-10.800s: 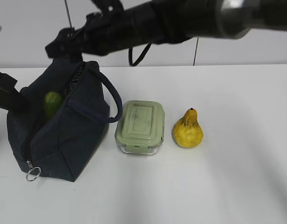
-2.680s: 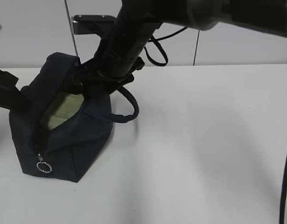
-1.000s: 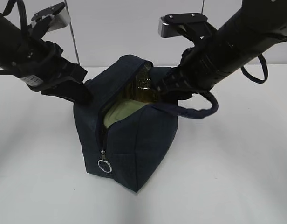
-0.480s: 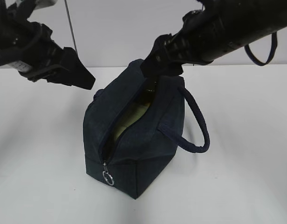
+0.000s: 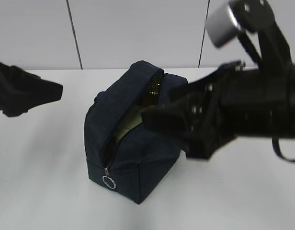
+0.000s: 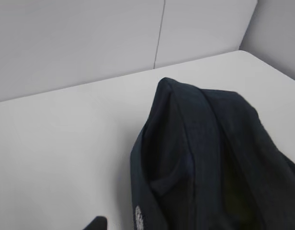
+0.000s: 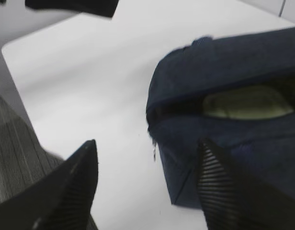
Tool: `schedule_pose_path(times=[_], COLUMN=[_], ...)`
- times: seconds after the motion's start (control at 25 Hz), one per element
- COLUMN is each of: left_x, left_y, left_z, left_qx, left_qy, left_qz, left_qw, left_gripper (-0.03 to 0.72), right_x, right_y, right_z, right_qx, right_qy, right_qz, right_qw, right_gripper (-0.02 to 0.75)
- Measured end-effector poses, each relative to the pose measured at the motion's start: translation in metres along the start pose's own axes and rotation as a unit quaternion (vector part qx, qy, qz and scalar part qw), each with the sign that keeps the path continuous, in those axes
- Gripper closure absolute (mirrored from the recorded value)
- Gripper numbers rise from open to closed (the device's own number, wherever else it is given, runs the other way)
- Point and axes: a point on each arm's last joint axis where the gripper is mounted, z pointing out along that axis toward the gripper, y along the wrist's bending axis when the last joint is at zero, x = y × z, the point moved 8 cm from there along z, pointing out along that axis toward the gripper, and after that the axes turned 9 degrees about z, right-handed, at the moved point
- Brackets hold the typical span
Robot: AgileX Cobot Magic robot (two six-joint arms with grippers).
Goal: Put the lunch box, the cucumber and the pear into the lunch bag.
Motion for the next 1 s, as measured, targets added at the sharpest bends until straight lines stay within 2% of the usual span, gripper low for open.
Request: schedule_pose_path(times=[0.16, 0.28, 0.4, 0.64, 1.0], left_x=[0.025, 0.036, 0.037, 0.037, 0.037], left_y=[-0.005, -0.008, -0.008, -0.008, -0.008], left_z=[-0.009, -0.010, -0.010, -0.010, -0.010], left_qx=[-0.013, -0.011, -0.011, -0.010, -0.010], left_qy=[0.002, 0.011, 0.012, 0.010, 0.010], left_qz=[0.000, -0.001, -0.003, -0.008, -0.010], left_qw=[1.000, 1.000, 1.000, 1.000, 1.000], left_gripper=[0.305, 0.313, 0.316, 0.316, 0.344], right_x=[0.049, 0.069, 0.086, 0.086, 0.086], right_y=[0.007, 0.001, 0.001, 0.007, 0.007], right_z=[0.011, 0.024, 0.036, 0.042, 0.042], right_qx=[-0.005, -0.001, -0.015, -0.035, -0.033], right_qy=[0.056, 0.093, 0.124, 0.127, 0.127], right_qz=[-0.041, -0.035, -0.025, -0.022, -0.003], right_qw=[0.998, 0.995, 0.992, 0.991, 0.991], right_gripper=[0.284, 0.335, 0.385, 0.435, 0.439])
